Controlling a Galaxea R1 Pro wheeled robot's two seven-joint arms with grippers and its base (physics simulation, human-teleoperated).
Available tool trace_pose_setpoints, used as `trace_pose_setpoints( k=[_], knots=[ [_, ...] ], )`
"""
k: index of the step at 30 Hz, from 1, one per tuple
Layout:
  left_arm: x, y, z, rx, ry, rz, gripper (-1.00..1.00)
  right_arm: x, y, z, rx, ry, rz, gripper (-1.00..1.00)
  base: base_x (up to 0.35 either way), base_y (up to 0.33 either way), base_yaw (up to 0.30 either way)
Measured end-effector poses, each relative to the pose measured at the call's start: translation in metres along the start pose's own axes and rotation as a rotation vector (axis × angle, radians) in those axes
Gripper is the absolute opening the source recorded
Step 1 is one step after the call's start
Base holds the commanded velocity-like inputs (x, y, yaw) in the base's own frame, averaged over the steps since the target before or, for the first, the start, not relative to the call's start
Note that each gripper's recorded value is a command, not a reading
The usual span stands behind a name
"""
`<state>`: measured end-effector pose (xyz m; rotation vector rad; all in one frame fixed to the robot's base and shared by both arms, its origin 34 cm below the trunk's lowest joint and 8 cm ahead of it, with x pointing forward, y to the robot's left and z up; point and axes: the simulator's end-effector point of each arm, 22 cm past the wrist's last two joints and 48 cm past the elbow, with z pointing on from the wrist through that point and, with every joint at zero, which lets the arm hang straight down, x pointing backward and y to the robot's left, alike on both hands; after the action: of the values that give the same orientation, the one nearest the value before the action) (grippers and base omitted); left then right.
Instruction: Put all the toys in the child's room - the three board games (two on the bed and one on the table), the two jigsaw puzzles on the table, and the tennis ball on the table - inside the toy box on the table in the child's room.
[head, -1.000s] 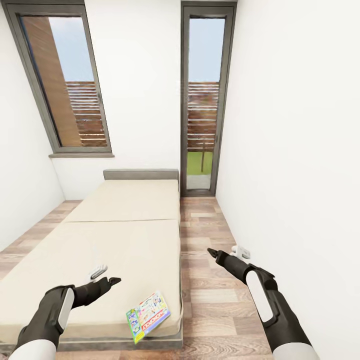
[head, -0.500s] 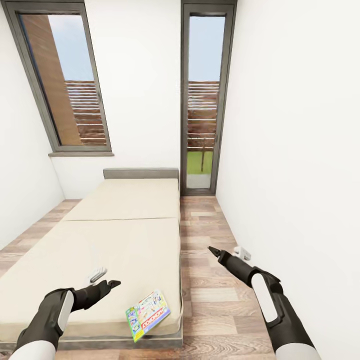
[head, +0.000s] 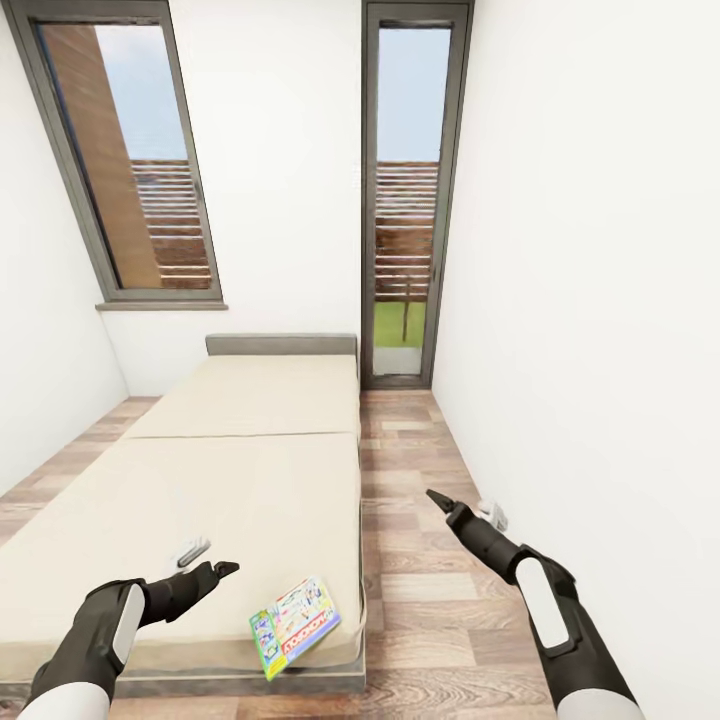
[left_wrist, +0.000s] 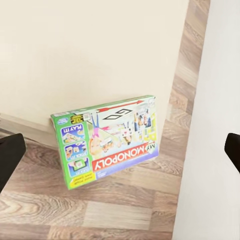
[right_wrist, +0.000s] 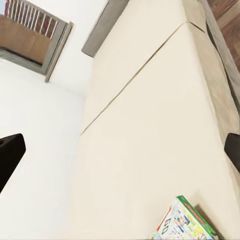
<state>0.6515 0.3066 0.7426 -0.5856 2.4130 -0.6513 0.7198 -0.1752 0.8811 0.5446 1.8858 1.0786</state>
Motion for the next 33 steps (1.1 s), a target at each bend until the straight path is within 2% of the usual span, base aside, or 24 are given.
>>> trace_pose_setpoints(
  k=[3,5,17,23,33],
  knots=[
    [0.001,0.003,0.003,0.0,-0.001,-0.001,1.0,-0.002,-0.001,-0.002,-0.05,-0.012,0.048,1.0,0.0,0.0,0.0],
    [0.002,0.005,0.005,-0.001,0.0,-0.001,1.0,-0.003,-0.004,-0.003,-0.065,-0.017,0.062,1.0,0.0,0.0,0.0],
    [0.01,0.018,0.018,-0.002,-0.002,-0.009,1.0,-0.002,-0.021,-0.004,-0.093,-0.032,0.084,1.0,0.0,0.0,0.0],
    [0.017,0.028,0.027,0.001,0.004,-0.044,1.0,0.002,-0.03,-0.002,-0.097,-0.034,0.091,1.0,0.0,0.0,0.0],
    [0.038,0.038,0.048,0.016,0.051,-0.091,1.0,0.011,-0.045,0.002,-0.097,-0.034,0.096,1.0,0.0,0.0,0.0]
  ],
)
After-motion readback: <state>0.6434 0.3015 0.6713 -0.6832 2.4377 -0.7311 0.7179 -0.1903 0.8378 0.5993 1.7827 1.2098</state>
